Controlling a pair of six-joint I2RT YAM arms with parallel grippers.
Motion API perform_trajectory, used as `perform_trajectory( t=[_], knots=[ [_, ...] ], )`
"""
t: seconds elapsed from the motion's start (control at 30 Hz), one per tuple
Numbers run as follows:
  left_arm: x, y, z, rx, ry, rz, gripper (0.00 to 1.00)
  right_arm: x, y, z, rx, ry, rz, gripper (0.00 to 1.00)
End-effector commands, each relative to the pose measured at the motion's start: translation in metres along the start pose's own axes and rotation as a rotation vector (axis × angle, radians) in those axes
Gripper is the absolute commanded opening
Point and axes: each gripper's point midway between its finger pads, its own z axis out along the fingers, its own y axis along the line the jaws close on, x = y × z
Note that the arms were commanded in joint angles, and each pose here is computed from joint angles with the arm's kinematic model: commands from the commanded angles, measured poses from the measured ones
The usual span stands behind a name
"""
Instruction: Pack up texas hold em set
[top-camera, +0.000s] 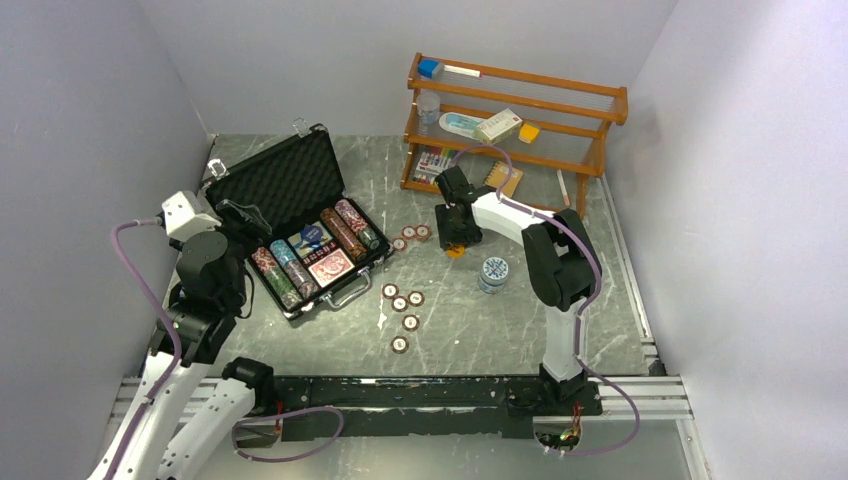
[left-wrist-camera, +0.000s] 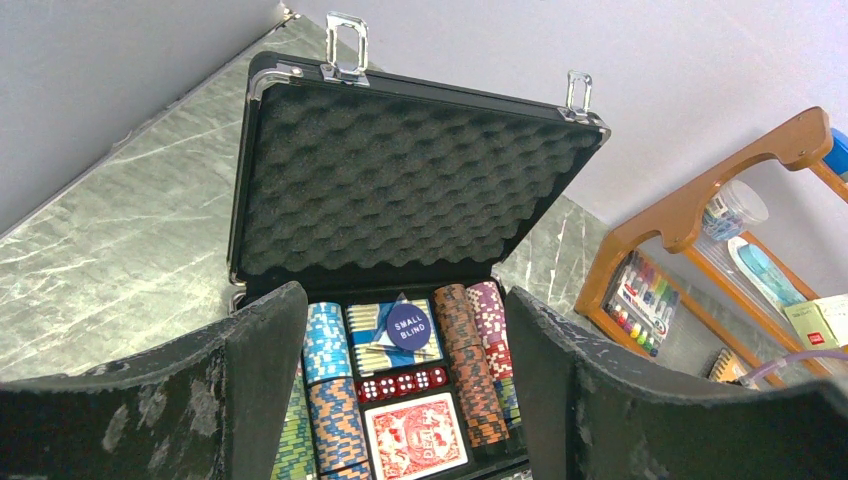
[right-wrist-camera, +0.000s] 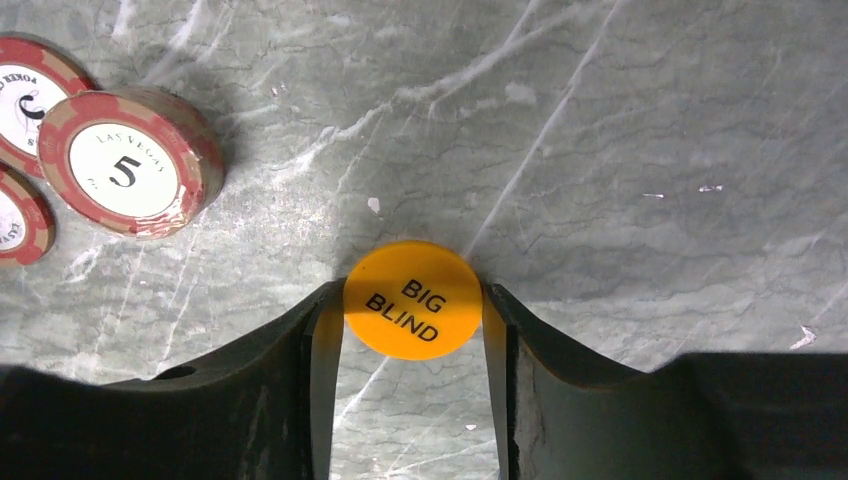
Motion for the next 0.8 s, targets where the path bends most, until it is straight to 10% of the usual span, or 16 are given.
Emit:
perform_trajectory(
  t=[0.0, 0.77],
  knots=[
    [0.0, -0.002, -0.002, 0.013, 0.003, -0.003, 0.76, 0.077, -0.02, 0.026, 0.059, 0.256, -0.045, 0.48],
    [0.001, -0.002, -0.001, 0.006, 0.01, -0.003, 0.76, 0.053, 0.049, -0.033, -0.017, 0.117, -0.129, 0.48]
  ],
)
